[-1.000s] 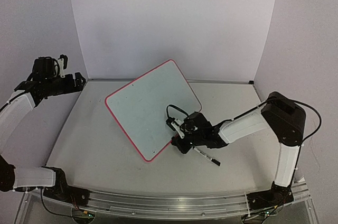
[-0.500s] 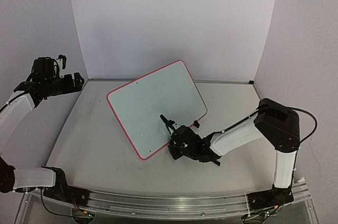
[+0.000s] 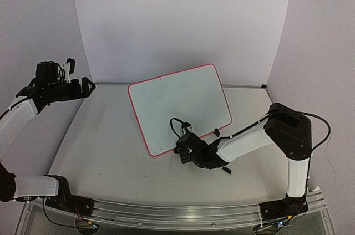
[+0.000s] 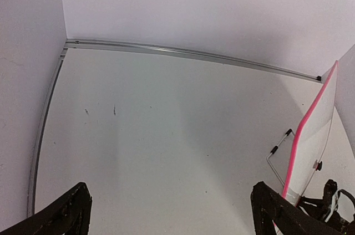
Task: Write a sentence on the whiteboard
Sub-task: Move the whiteboard to the center of the board.
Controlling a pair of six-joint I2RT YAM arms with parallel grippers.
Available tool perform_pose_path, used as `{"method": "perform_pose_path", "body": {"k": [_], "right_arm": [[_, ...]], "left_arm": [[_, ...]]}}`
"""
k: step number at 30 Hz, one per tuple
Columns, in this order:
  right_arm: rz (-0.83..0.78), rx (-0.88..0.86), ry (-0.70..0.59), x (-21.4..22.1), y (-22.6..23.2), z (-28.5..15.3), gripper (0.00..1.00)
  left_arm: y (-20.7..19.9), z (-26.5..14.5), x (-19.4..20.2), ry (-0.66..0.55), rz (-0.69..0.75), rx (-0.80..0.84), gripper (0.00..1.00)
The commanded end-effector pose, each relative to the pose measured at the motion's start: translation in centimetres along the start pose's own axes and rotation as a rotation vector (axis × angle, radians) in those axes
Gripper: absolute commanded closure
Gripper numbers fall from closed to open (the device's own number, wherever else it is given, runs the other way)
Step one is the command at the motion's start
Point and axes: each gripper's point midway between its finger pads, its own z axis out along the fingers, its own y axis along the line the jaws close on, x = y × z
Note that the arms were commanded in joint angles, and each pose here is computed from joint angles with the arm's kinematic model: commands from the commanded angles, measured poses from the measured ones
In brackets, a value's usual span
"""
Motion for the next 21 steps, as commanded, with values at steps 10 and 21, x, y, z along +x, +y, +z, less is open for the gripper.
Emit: {"method": "perform_pose_path", "body": {"k": [10, 21], "right_arm": [[0.019, -0.223, -0.015, -2.0, 1.1, -4.0, 0.27], [-0.187, -0.13, 0.212, 1.5, -4.7, -8.4, 0.4]], "left_arm": [[-6.8, 0.9, 4.6, 0.122, -0.183, 0.303, 0.01], [-7.6, 1.4, 8.9, 0.197, -0.189, 0.297, 0.01]]}}
